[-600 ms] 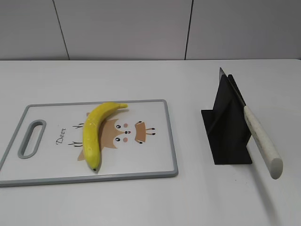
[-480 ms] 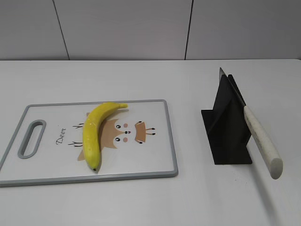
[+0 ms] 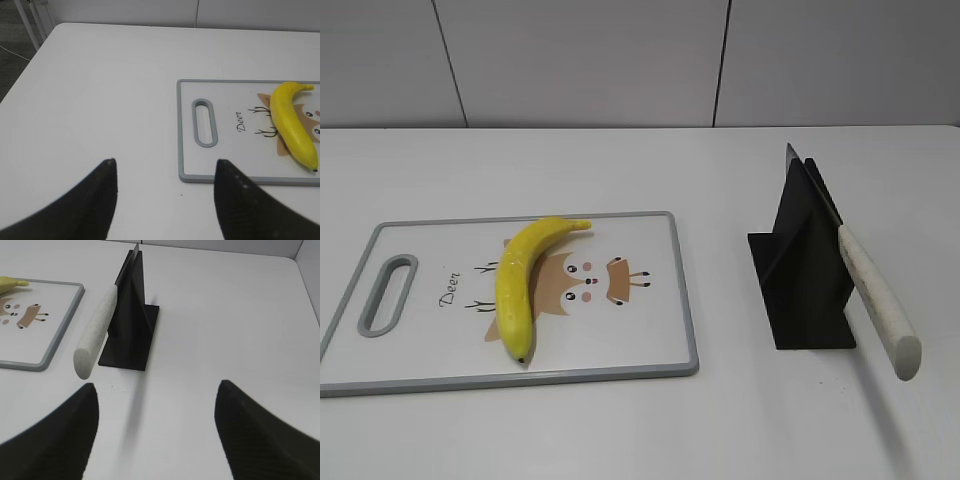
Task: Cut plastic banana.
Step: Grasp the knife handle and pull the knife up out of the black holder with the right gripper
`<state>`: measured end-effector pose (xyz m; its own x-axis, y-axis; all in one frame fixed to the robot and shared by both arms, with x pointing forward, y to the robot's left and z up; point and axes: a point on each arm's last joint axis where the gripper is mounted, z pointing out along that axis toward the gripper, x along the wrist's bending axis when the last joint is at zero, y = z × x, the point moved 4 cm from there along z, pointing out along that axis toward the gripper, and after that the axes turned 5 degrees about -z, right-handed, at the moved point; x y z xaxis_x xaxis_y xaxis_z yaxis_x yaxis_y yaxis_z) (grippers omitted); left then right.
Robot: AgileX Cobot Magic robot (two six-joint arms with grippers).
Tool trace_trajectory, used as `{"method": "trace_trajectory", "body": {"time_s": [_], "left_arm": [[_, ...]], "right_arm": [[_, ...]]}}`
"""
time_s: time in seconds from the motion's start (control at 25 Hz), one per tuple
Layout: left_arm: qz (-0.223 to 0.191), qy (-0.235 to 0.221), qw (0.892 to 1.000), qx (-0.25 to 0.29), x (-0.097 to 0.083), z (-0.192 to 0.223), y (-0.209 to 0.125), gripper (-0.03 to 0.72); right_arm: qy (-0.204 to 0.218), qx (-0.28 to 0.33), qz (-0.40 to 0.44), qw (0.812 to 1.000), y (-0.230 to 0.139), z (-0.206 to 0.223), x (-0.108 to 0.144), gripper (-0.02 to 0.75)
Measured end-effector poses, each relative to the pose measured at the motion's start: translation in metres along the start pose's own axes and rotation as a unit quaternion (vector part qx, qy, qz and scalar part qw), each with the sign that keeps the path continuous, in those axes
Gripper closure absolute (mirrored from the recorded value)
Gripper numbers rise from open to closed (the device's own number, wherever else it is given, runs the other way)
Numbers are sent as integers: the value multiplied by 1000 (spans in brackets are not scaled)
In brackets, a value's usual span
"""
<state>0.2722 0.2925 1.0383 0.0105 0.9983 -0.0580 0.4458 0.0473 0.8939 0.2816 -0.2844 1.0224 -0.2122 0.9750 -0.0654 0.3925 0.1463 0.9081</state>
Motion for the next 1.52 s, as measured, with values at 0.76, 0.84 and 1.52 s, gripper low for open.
{"method": "trace_trajectory", "body": {"time_s": [0.76, 0.84, 1.52], "left_arm": [[0, 0, 1000, 0, 0, 0, 0, 104], [0, 0, 1000, 0, 0, 0, 0, 104], [0, 0, 1000, 0, 0, 0, 0, 105]], "right_arm": [[-5, 11, -5, 1000, 60, -10, -7, 168], [-1, 43, -3, 999, 75, -7, -9, 168], [103, 293, -7, 951, 119, 90, 19, 168]]}}
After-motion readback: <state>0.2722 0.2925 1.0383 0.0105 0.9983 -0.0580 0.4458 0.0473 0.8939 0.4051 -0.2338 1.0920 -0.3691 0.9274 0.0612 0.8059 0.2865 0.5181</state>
